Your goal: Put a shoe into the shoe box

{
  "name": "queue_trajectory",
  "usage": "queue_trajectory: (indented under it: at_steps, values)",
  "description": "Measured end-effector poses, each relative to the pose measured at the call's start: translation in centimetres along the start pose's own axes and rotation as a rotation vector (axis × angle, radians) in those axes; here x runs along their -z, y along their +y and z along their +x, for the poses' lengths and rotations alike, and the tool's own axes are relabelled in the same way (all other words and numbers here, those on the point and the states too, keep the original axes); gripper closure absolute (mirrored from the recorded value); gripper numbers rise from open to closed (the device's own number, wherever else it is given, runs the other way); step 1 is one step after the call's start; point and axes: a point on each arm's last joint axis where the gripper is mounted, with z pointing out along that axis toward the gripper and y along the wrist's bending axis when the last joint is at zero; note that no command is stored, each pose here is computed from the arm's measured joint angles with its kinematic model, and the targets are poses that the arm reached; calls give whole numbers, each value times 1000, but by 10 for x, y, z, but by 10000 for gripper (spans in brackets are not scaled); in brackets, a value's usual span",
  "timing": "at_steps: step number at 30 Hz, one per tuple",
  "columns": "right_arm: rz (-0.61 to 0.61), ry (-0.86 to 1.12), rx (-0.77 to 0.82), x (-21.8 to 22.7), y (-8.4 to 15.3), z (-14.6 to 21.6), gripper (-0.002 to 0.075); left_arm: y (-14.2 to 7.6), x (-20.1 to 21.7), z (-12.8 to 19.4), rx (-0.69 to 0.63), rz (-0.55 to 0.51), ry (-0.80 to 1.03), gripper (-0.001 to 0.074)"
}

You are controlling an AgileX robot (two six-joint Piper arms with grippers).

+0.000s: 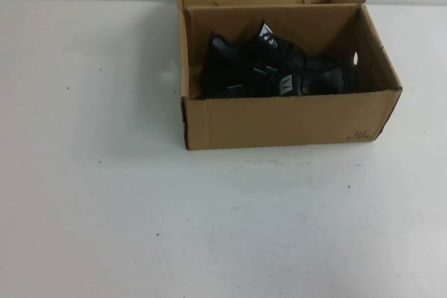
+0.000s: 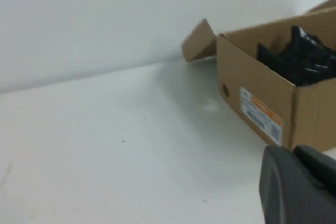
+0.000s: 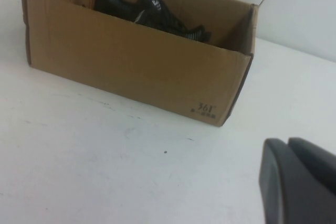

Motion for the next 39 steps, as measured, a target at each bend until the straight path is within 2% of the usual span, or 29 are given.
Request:
queue_trajectory:
  at_steps: [3, 9, 12, 16, 39]
  values:
    - [-5, -1, -9, 0, 0, 0, 743, 2, 2, 20, 9, -66, -64, 736]
    - [-15, -2, -25, 0, 1, 0, 743, 0, 1, 72, 170, -151, -41, 736]
    - [-17, -3, -28, 0, 2, 0, 743, -3, -3, 99, 241, -169, 25, 736]
    - [-18, -1, -30, 0, 2, 0, 743, -5, -3, 115, 279, -174, 166, 736]
    - [-19, -1, -32, 0, 2, 0, 743, -6, -2, 118, 291, -173, 189, 736]
